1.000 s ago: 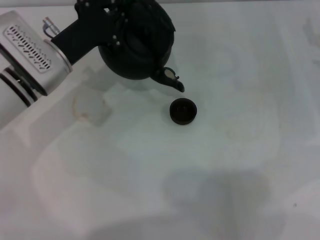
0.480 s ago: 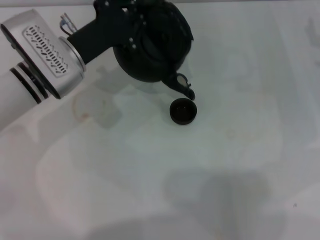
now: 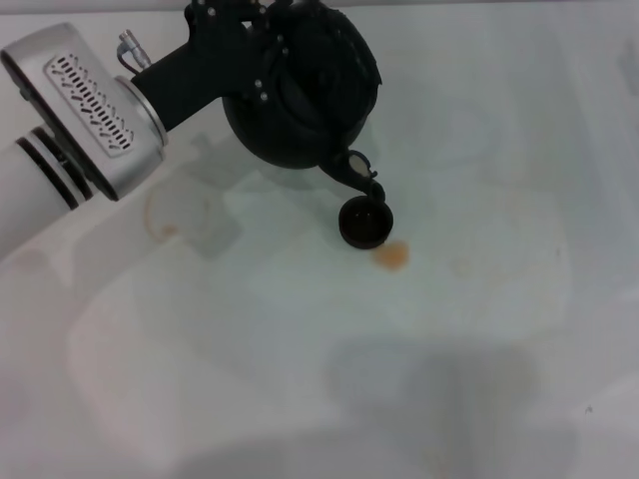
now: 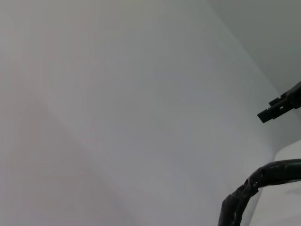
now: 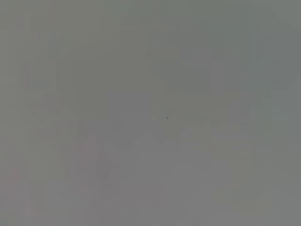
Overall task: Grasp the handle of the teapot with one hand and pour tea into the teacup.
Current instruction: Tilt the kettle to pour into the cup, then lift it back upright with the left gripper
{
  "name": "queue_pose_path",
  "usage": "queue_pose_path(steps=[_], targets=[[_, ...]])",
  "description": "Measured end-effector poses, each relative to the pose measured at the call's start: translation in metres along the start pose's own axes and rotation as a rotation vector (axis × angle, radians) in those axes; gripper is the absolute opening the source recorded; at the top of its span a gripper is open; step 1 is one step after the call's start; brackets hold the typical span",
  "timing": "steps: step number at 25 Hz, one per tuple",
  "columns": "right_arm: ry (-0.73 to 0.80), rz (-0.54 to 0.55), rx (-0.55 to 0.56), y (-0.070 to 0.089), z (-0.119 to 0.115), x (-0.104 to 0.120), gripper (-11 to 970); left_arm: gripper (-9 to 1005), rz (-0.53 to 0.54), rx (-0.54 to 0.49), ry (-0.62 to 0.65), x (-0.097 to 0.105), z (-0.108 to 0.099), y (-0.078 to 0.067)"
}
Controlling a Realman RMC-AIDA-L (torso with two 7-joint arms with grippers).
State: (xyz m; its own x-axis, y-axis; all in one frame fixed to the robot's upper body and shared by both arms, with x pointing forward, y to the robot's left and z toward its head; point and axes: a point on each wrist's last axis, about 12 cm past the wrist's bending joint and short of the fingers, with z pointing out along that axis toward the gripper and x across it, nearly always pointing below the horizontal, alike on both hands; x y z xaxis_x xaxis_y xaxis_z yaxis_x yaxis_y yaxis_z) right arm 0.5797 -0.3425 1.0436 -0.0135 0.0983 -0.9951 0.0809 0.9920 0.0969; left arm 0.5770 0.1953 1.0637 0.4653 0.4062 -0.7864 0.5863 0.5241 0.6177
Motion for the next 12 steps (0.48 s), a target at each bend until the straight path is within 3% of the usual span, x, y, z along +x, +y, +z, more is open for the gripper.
queue_pose_path(steps=[12], targets=[[-0.004, -0.004, 0.002, -0.002, 0.0, -0.001, 828, 105, -0.017, -0.057, 0.019, 0.006, -0.021, -0.008]])
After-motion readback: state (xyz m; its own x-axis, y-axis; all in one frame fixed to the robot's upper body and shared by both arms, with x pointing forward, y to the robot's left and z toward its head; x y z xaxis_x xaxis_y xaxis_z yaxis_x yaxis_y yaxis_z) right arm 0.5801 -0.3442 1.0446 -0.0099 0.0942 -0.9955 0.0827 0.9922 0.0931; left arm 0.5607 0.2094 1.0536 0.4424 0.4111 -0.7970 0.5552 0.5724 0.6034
